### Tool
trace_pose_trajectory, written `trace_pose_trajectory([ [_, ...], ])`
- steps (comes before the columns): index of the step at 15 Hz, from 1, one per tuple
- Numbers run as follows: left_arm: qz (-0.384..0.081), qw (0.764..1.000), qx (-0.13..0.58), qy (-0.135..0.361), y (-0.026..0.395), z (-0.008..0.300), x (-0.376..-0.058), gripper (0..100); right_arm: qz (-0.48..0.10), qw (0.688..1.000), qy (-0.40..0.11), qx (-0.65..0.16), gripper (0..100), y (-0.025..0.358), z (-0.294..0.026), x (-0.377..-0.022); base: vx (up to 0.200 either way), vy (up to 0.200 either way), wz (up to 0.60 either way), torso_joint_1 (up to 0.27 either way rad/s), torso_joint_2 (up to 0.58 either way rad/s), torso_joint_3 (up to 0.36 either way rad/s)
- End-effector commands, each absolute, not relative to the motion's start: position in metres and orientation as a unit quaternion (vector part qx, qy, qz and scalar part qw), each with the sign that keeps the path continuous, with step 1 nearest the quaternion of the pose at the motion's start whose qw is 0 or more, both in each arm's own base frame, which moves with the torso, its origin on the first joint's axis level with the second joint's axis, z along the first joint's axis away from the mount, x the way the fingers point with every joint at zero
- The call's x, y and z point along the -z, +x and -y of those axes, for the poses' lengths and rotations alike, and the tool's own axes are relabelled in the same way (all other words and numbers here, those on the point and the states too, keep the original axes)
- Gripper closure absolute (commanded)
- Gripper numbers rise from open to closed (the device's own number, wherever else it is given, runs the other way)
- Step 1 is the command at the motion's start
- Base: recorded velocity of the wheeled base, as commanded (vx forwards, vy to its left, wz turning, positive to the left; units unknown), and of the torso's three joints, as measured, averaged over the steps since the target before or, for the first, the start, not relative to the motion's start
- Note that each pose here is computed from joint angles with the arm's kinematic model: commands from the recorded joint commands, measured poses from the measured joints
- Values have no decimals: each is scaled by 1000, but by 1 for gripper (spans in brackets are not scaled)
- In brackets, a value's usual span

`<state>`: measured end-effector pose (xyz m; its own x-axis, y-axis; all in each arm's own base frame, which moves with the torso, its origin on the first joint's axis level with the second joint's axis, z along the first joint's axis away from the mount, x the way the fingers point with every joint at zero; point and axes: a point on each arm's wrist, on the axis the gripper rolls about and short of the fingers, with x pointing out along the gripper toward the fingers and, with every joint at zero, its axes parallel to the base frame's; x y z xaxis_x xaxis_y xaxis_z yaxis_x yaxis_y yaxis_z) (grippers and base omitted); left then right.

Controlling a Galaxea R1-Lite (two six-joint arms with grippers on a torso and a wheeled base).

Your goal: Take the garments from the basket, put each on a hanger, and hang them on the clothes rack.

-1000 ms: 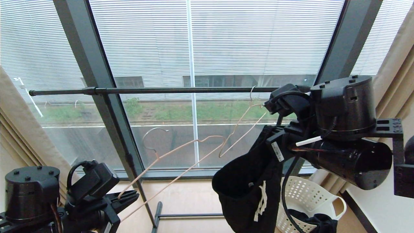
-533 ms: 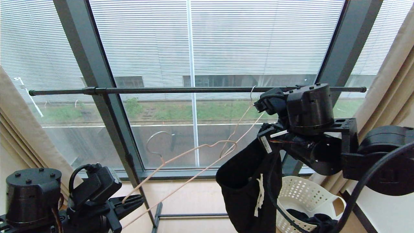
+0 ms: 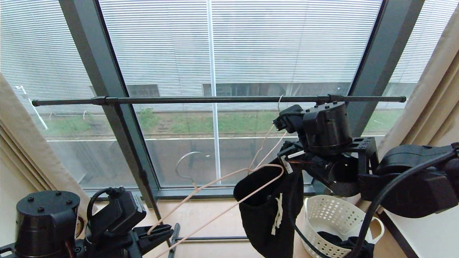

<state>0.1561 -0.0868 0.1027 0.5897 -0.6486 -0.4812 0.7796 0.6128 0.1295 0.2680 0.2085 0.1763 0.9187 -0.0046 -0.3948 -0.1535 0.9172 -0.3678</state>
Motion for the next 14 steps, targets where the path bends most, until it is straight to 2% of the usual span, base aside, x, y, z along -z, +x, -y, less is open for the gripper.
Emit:
trace_pose_trajectory([
  [1,-201,875,409,166,158,88,-102,100,-197,959,-199,-45,100,265,-211,-177,0,0,0,0,0,0],
  [6,-205,877,403,159,163,89,-101,100,-180,963,-186,-80,100,239,-224,-189,0,0,0,0,0,0],
  [14,-216,884,385,157,167,91,-100,100,-173,964,-158,-125,100,214,-252,-188,0,0,0,0,0,0],
])
